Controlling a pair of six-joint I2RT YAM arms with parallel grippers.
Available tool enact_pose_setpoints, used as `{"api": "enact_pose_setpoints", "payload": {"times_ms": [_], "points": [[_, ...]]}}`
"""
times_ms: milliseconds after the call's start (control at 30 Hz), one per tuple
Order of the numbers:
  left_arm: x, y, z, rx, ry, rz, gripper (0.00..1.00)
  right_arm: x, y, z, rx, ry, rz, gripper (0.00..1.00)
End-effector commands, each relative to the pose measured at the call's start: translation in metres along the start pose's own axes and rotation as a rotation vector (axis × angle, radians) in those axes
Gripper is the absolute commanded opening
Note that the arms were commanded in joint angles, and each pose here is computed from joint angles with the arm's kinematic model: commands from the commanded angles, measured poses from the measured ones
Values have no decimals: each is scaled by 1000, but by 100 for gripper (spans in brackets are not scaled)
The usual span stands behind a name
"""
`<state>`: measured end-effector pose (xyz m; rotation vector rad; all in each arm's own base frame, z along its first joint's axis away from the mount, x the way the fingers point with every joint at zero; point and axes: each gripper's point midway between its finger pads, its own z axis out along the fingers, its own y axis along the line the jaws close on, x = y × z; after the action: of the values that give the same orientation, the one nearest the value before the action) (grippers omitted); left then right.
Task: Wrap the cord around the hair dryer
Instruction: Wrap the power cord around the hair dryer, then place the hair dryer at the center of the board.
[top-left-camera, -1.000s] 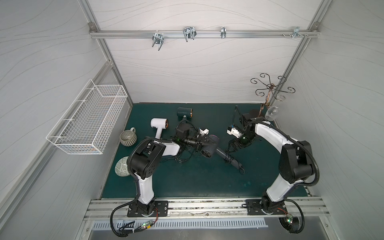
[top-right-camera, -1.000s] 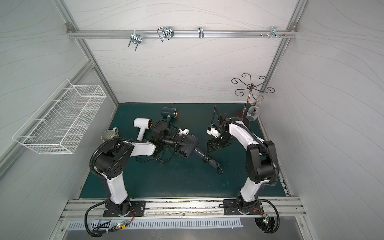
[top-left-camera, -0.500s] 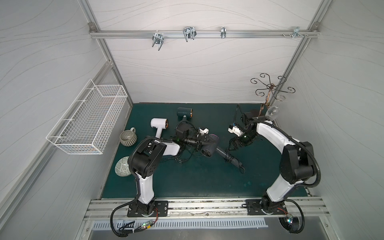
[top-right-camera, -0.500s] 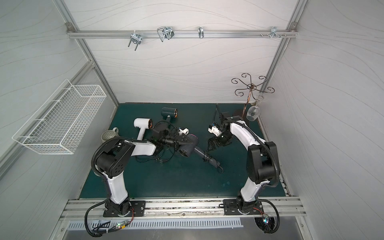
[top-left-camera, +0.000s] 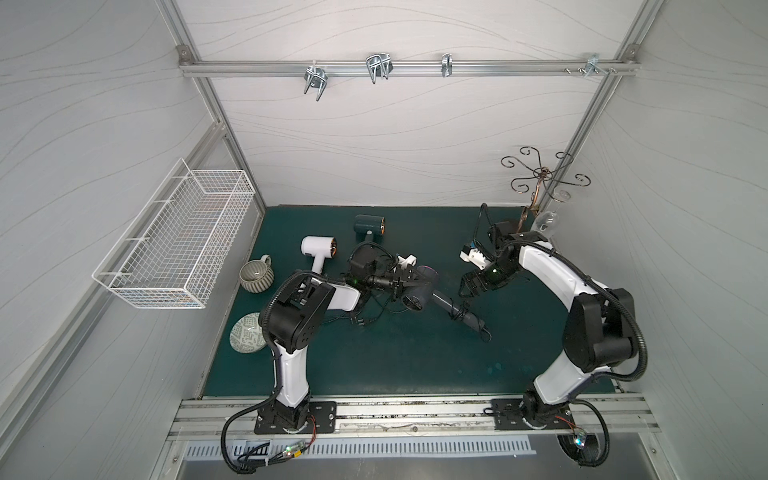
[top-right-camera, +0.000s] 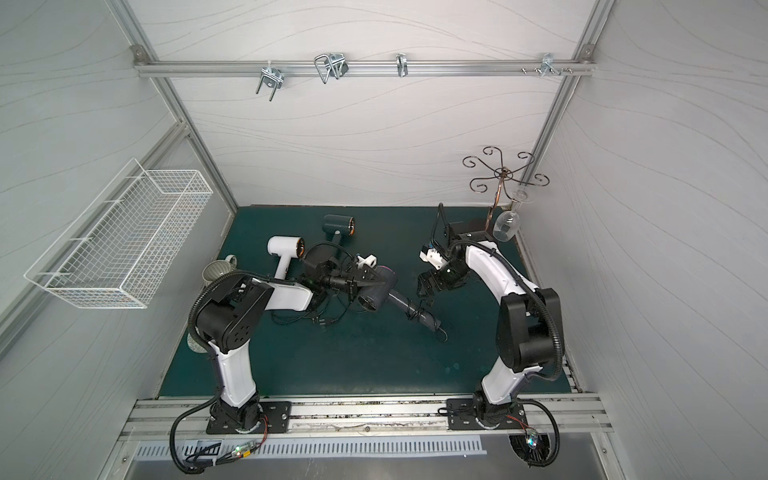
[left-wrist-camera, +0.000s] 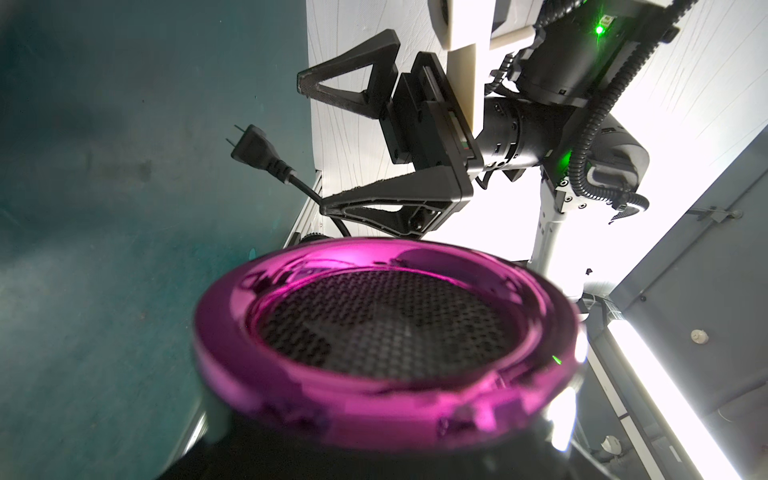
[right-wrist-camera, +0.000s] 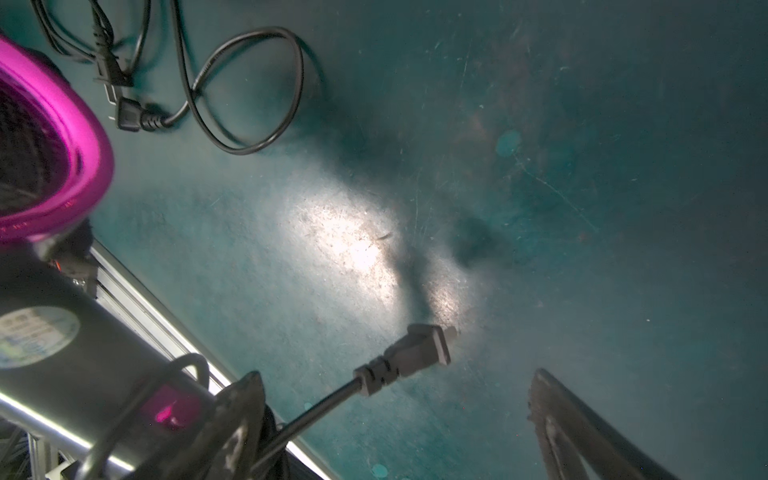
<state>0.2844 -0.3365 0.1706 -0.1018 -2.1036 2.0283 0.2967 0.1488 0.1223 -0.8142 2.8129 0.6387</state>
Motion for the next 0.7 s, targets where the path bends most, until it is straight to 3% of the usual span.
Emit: {"api": "enact_pose_setpoints", "payload": {"times_ms": [0, 400, 667], "points": [[-1, -20, -3, 42, 3, 97, 0, -8, 4, -18, -8, -73, 6, 99], [-5, -28, -5, 54, -9, 99, 0, -24, 35, -50, -111, -217, -33, 99], [-7, -29, -6, 45, -16, 95, 0, -5, 68, -45, -189, -214, -140, 99]]}}
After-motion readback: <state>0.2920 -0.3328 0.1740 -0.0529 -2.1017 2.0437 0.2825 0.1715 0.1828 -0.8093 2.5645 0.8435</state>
